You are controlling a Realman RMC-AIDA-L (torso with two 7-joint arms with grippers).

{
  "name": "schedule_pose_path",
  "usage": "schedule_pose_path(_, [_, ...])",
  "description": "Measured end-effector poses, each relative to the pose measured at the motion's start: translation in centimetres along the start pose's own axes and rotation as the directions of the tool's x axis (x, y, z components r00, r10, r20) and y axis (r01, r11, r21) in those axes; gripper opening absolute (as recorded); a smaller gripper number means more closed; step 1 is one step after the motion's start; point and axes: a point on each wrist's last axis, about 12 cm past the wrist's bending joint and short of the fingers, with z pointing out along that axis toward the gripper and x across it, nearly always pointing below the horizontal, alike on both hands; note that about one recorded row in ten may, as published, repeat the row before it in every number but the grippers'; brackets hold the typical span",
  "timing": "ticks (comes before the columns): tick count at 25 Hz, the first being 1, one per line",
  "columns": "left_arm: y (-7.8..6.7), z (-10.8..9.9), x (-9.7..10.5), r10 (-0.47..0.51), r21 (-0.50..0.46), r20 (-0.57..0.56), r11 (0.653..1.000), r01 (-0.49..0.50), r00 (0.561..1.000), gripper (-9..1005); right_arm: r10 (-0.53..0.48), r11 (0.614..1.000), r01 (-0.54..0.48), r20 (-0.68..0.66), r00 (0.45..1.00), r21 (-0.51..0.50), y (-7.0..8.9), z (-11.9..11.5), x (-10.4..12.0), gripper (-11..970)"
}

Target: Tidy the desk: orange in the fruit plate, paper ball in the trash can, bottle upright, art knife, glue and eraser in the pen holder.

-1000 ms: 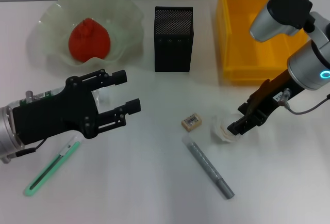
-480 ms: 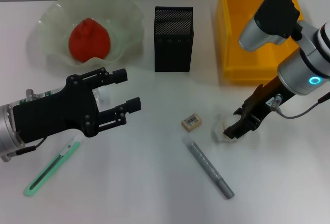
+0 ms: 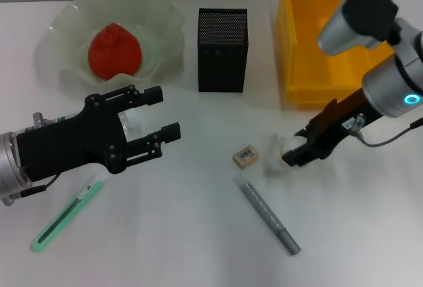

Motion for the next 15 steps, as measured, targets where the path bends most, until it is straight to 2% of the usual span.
schedule_pose_path(5, [0.0,0.0,0.0,0.001,-0.003,0.003,1.000,-0.001,1.000,684,-0.002,1.000,0.004,0.179,0.984,-0.008,0.8,-2.0,0.9,495])
schedule_pose_path(7, [0.0,0.0,0.0,0.001,-0.003,0.003,1.000,-0.001,1.000,684,0.017,0.999,-0.005,0.287,0.958,-0.044,0.8,-2.7,1.4,495])
schedule_pose_path(10, [0.0,0.0,0.0,0.000,-0.003,0.003,1.000,0.000,1.000,684,0.063,0.996,-0.028,0.448,0.892,-0.085,0.3,-3.5,2.6,494])
schedule_pose_path(15, [0.0,0.0,0.0,0.000,-0.003,0.003,1.000,0.000,1.000,684,0.096,0.995,-0.087,0.657,0.748,-0.047,-1.2,-3.8,4.8,494])
